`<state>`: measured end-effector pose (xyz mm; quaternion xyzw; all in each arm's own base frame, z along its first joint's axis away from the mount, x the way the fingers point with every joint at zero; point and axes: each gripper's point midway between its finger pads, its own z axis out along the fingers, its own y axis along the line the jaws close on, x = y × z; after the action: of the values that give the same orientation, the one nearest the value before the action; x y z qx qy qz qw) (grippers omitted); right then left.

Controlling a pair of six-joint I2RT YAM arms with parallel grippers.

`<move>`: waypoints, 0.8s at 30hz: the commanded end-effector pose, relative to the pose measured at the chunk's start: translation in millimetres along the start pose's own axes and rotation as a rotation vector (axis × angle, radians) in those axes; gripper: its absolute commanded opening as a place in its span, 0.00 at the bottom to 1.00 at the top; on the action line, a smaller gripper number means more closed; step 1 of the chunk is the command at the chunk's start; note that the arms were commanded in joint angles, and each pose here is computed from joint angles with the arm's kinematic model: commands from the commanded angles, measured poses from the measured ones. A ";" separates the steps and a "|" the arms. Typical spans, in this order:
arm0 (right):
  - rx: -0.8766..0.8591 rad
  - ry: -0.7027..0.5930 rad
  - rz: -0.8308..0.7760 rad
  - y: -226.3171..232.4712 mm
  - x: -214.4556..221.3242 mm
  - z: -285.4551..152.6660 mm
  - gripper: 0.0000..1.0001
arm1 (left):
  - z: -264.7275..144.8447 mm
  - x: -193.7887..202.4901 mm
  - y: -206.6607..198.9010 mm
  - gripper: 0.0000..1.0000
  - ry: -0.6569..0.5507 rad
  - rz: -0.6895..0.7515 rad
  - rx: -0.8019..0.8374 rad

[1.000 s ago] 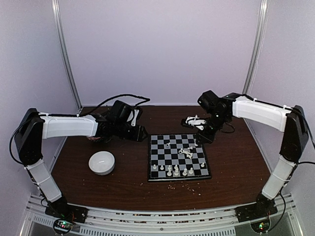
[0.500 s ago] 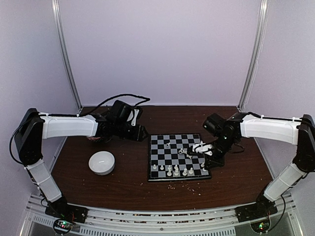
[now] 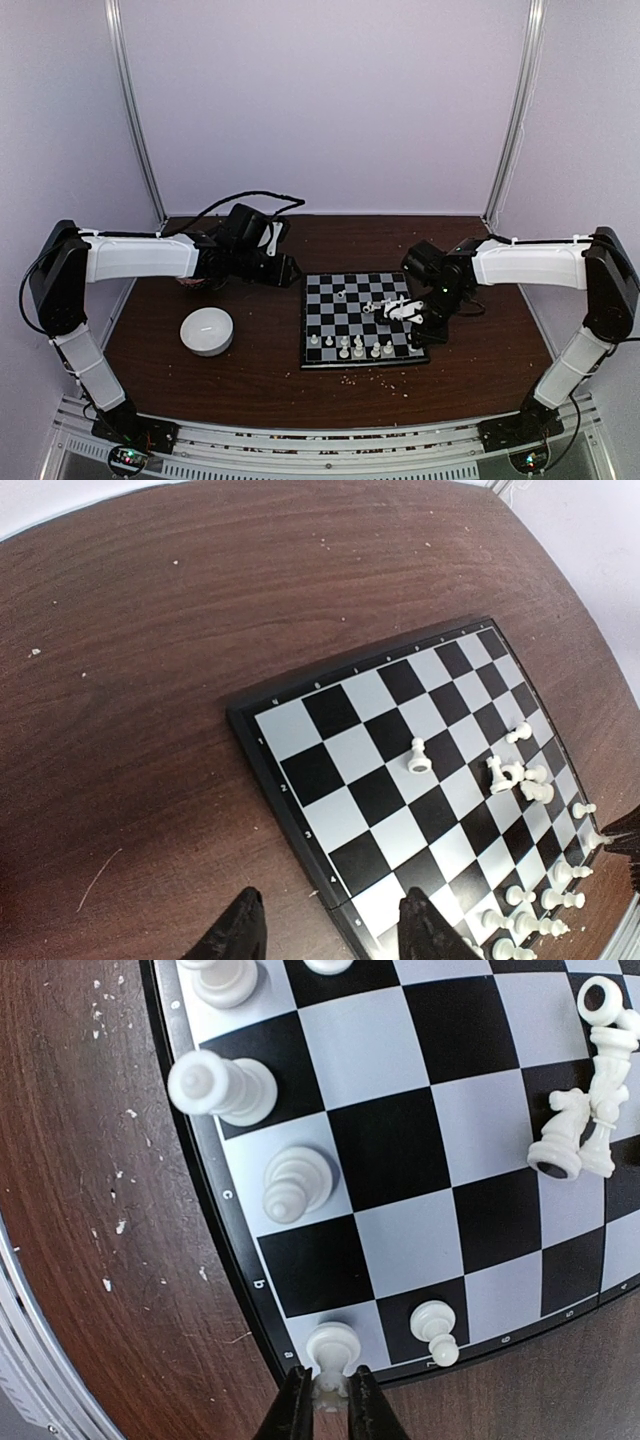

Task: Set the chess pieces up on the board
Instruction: Place the rook at h1.

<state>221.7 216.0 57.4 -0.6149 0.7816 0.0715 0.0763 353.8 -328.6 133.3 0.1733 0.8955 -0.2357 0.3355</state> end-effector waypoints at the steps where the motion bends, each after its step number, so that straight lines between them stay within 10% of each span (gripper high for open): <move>1: 0.017 0.027 -0.011 -2.4 5.4 5.5 0.14 | -1.6 -16.2 -10.1 0.46 -0.046 0.014 0.027; 24: -0.003 0.063 -0.014 0.5 13.2 13.2 0.14 | -0.3 -14.4 -10.5 0.46 -0.037 0.012 0.032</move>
<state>221.9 212.0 49.7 -0.6175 0.7814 0.0614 0.0655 354.7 -329.5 135.4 0.1733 0.8946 -0.2370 0.3369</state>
